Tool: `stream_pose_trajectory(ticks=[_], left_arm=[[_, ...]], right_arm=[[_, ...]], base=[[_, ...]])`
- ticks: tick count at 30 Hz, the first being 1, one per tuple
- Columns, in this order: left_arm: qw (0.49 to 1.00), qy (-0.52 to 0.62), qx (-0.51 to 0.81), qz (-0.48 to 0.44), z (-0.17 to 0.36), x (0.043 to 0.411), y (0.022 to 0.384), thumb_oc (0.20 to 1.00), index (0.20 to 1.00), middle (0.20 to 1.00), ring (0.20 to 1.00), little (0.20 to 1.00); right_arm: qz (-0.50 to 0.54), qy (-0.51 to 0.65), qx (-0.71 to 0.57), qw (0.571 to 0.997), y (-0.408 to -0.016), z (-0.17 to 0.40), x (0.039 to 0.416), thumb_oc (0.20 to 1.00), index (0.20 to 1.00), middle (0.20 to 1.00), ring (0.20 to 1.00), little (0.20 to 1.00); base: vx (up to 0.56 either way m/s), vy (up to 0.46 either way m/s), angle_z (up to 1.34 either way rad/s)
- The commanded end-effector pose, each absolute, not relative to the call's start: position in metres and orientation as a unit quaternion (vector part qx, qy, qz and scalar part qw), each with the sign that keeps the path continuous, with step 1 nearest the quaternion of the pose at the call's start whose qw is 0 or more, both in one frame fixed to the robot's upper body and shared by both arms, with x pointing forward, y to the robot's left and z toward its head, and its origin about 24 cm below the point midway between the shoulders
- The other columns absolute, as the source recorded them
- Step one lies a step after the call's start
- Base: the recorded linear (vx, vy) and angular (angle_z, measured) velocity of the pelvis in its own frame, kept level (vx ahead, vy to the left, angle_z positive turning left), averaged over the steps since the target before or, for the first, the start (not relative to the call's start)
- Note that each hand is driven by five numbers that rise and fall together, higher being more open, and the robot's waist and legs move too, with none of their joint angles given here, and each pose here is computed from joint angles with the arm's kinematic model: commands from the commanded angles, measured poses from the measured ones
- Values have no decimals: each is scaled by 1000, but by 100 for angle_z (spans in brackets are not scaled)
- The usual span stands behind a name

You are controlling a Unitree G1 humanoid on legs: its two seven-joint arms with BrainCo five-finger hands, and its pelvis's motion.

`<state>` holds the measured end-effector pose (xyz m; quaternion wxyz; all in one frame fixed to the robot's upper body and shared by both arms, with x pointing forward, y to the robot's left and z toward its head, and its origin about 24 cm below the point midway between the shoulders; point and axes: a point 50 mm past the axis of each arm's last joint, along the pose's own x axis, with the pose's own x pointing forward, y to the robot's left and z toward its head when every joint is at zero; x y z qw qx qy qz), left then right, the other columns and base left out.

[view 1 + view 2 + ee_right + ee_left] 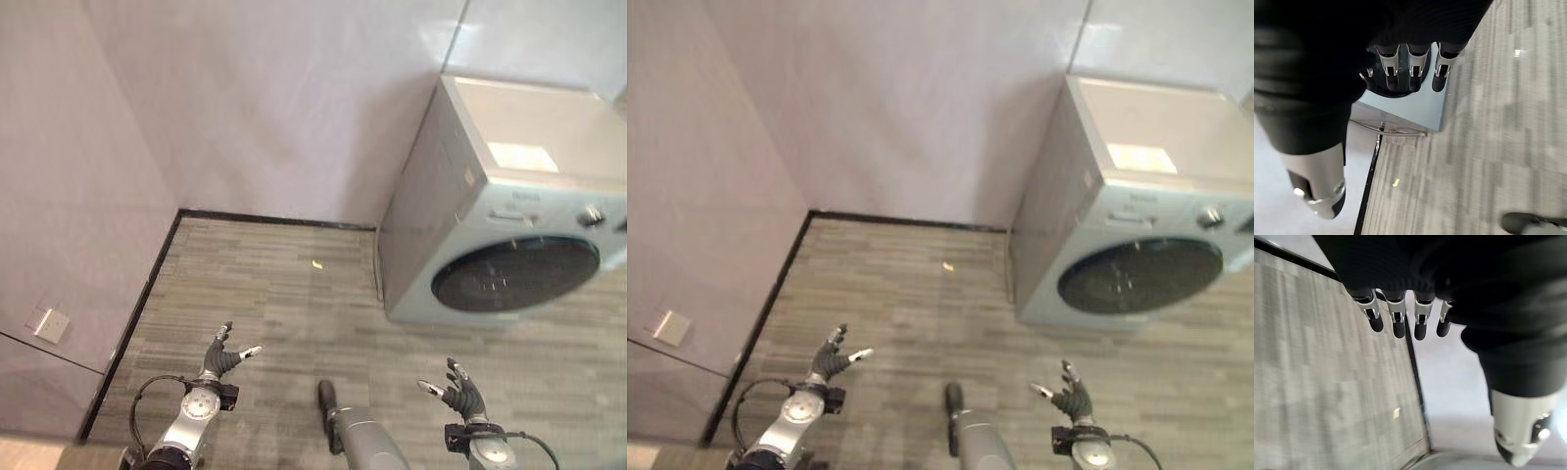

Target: Put brush and paste in cup on sink, flatten towel.

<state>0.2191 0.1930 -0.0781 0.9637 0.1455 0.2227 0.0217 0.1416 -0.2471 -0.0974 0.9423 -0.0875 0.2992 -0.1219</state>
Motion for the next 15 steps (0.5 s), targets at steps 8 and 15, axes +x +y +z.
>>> stream_pose_trajectory(ticks=[8,15], left_arm=[[976,144,161,11,-49,249,190,1000,1000,1000,1000,1000],[975,143,172,-5,-50,245,187,1000,1000,1000,1000,1000]], right_arm=[[-124,197,-150,961,-275,-54,180,1000,1000,1000,1000,1000],[-71,192,-162,965,-255,-54,196,1000,1000,1000,1000,1000]], base=[[403,-72,50],[322,201,29]])
